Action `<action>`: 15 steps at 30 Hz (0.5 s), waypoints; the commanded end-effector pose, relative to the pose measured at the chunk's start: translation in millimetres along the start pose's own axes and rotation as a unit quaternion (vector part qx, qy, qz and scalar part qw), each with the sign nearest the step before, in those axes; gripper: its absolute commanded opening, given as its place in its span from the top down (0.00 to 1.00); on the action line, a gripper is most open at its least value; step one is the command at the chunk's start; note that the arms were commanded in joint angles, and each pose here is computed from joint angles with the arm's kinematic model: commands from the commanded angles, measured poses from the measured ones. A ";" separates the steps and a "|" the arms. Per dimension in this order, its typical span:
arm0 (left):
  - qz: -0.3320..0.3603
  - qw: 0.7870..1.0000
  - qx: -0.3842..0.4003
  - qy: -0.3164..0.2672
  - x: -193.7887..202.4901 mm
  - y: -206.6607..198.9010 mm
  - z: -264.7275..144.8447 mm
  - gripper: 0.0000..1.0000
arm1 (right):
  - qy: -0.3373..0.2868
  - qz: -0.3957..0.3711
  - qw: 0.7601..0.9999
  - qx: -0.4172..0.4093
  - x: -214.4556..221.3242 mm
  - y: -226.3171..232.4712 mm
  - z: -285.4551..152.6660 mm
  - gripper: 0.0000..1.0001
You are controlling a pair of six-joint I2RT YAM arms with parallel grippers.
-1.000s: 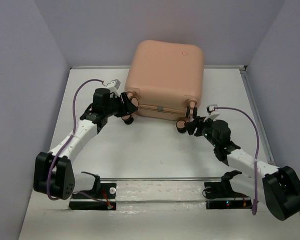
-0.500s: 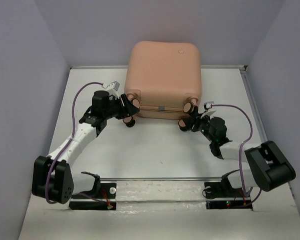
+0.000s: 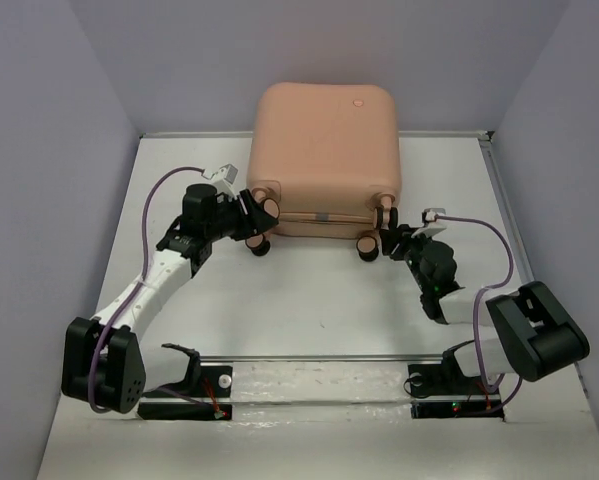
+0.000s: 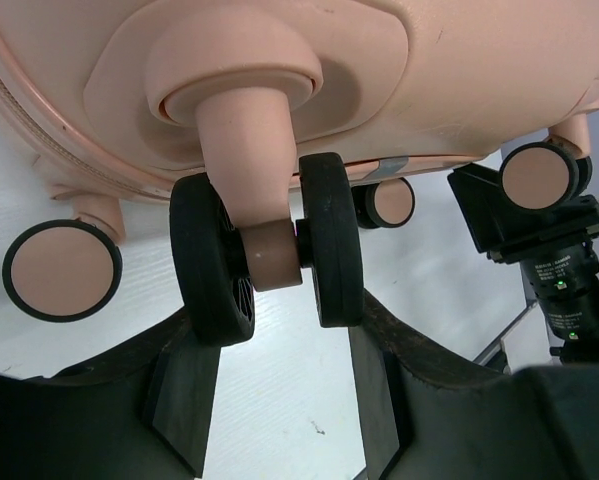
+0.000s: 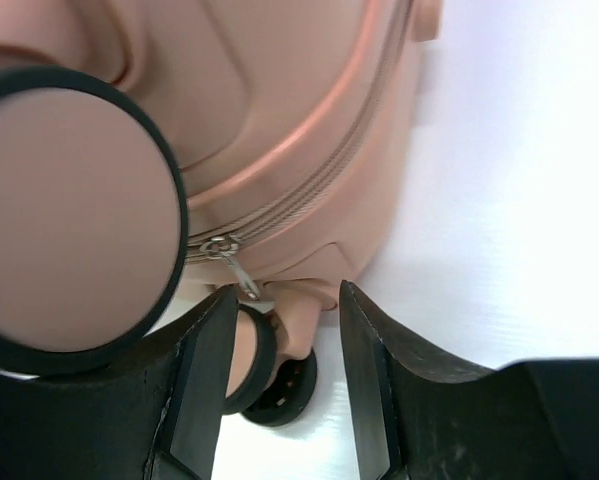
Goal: Pack the luggage
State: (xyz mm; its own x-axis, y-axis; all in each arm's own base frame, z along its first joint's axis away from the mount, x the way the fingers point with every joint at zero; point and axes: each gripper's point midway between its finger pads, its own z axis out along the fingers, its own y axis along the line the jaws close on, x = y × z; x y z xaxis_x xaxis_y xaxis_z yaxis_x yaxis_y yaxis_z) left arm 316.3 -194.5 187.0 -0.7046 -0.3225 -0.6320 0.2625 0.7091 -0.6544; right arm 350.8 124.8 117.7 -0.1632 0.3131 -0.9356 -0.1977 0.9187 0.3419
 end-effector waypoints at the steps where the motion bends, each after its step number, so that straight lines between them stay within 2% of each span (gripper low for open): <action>1: 0.083 0.984 0.139 -0.069 -34.2 -74.3 -36.5 0.94 | -0.101 0.023 0.994 0.022 -46.3 -6.7 6.1 0.49; 8: 0.082 0.982 0.155 -0.070 -31.4 -83.5 -43.8 0.94 | -0.116 0.007 0.991 -0.065 -57.7 24.5 18.0 0.49; 15: 0.077 0.983 0.161 -0.049 -20.6 -83.0 -36.6 0.94 | -0.143 0.017 0.985 -0.094 -66.9 35.0 19.2 0.49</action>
State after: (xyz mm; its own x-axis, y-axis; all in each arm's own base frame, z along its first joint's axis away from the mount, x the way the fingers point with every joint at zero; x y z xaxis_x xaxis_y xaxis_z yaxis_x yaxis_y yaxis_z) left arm 303.4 -193.4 189.3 -0.7097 -0.3421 -0.6159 0.2523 0.6928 -0.6755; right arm 356.5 135.0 110.1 -0.1549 0.3301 -0.9312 -0.2664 0.8937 0.3611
